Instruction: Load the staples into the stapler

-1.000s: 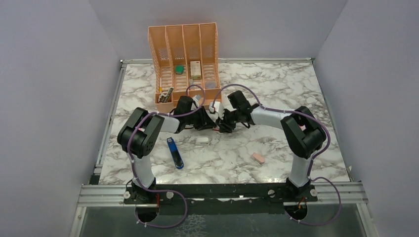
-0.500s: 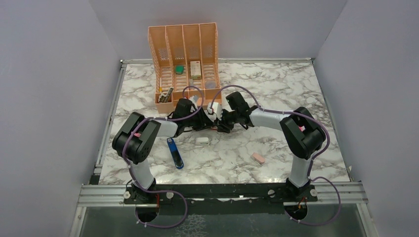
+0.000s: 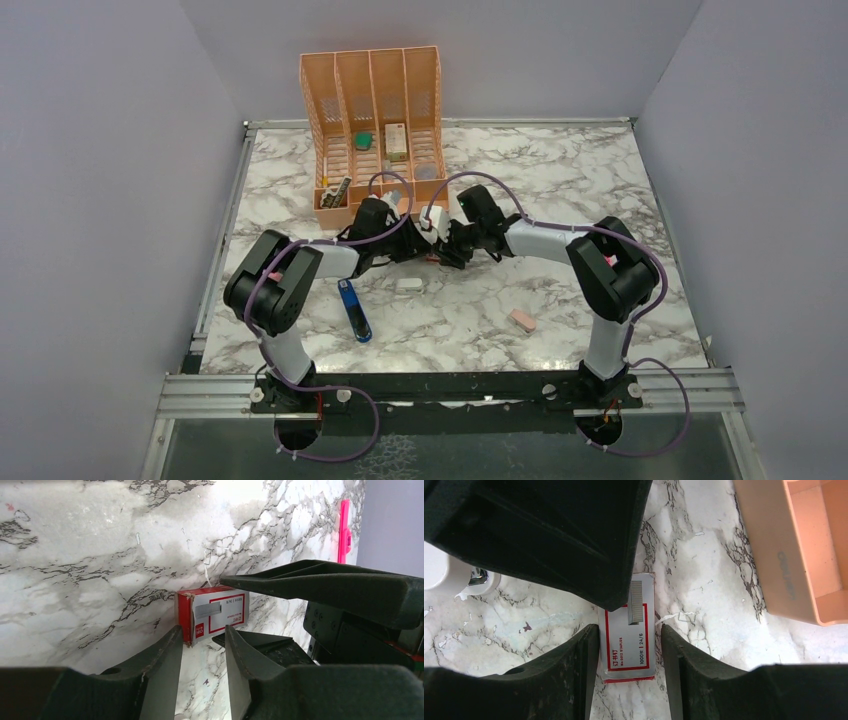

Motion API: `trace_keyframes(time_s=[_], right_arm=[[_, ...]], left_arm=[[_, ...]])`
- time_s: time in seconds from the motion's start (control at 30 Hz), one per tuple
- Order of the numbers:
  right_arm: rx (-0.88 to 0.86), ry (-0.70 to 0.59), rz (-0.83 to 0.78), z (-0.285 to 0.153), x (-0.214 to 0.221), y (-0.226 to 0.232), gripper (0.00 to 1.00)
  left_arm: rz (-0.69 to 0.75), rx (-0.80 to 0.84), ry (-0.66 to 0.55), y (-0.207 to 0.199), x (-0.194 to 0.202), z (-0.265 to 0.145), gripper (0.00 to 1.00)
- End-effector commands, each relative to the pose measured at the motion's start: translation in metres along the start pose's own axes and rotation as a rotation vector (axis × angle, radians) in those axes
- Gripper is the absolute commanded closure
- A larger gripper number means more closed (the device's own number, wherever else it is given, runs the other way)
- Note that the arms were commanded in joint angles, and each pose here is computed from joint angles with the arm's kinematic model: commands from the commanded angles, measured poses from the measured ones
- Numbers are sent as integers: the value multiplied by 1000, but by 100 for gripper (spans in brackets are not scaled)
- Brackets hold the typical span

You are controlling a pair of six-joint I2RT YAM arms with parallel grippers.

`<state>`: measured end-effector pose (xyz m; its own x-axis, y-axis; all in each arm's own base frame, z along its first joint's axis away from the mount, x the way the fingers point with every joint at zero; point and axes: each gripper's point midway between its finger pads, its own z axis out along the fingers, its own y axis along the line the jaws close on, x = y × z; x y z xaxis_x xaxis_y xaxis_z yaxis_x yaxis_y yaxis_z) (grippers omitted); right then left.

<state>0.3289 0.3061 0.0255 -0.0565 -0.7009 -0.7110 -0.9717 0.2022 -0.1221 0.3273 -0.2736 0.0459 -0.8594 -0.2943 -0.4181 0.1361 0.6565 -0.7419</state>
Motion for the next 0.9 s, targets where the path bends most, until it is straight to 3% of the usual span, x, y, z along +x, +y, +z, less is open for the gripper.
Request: trace_keyframes(time_s=[0.0,0.2,0.87], right_arm=[[-25,51,0,4,15,9,49],[-53,50,5,5,15,13,53],[-73,25,2,5,8,16,57]], left_arm=[[25,13,7,-3,0,2,65],[25,43,30,-6,3,6,72],[27,128,85,-14,14,11,80]])
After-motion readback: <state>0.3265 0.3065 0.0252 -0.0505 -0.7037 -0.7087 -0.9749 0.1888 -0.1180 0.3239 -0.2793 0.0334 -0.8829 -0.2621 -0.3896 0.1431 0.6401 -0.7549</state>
